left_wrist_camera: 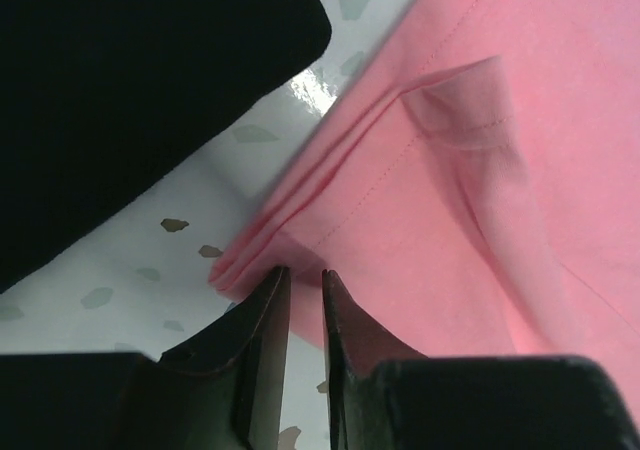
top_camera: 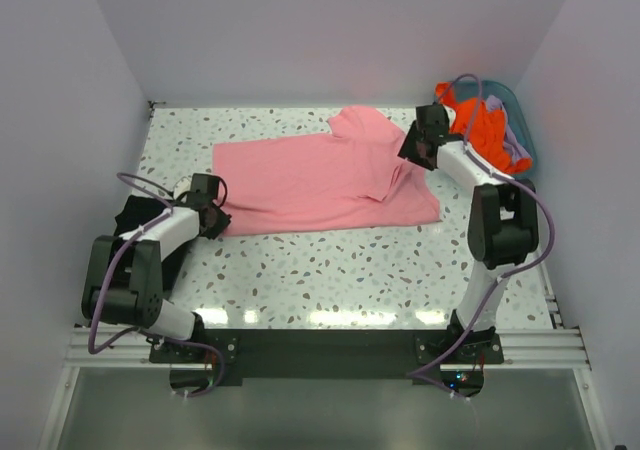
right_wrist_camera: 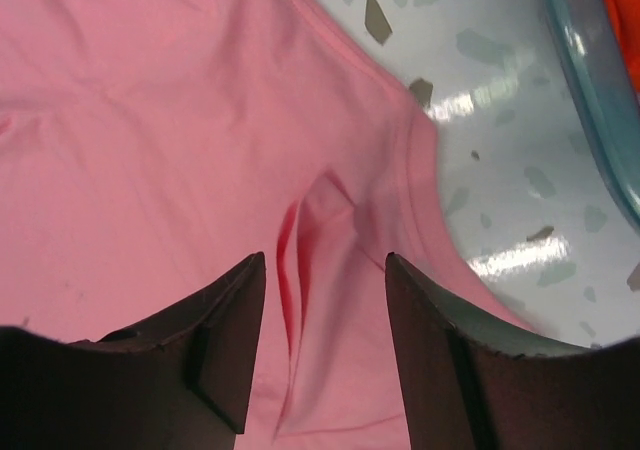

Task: Fold and stack the t-shirts
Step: Fold the tshirt

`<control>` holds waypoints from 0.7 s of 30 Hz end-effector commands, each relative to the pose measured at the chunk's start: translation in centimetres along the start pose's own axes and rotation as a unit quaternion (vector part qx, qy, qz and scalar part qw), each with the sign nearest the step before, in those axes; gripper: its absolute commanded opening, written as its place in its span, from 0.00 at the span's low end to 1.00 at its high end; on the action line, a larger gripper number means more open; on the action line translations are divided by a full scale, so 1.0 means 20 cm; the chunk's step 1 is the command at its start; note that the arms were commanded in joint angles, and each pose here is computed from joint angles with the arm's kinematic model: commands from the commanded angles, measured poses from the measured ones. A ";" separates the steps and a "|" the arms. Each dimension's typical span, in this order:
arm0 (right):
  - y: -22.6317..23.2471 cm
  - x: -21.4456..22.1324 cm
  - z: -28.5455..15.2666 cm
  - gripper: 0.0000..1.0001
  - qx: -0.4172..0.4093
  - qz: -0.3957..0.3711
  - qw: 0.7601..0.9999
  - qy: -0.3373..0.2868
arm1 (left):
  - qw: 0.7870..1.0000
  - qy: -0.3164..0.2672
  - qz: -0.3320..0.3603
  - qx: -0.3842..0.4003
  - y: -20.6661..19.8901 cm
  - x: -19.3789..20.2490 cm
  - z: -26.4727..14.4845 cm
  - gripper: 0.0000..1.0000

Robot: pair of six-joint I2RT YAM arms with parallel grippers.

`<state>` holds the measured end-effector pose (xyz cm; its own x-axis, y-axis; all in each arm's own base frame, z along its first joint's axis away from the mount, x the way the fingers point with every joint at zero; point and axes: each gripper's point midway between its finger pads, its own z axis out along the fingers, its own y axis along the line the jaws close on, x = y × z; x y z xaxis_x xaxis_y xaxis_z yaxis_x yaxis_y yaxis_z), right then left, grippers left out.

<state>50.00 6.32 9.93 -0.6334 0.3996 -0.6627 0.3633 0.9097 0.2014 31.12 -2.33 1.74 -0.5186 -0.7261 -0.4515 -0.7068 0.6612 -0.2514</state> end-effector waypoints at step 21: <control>0.21 0.58 -0.19 0.45 -0.048 -0.048 0.997 0.046 | 0.999 -0.017 -0.014 -0.042 0.15 0.03 0.00 0.06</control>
<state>40.58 14.68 5.62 -0.7523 0.2868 -0.5932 0.2137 0.9578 0.1921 30.30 -1.54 1.47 -0.4719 -0.7442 -0.4727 -0.7392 0.6262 -0.2480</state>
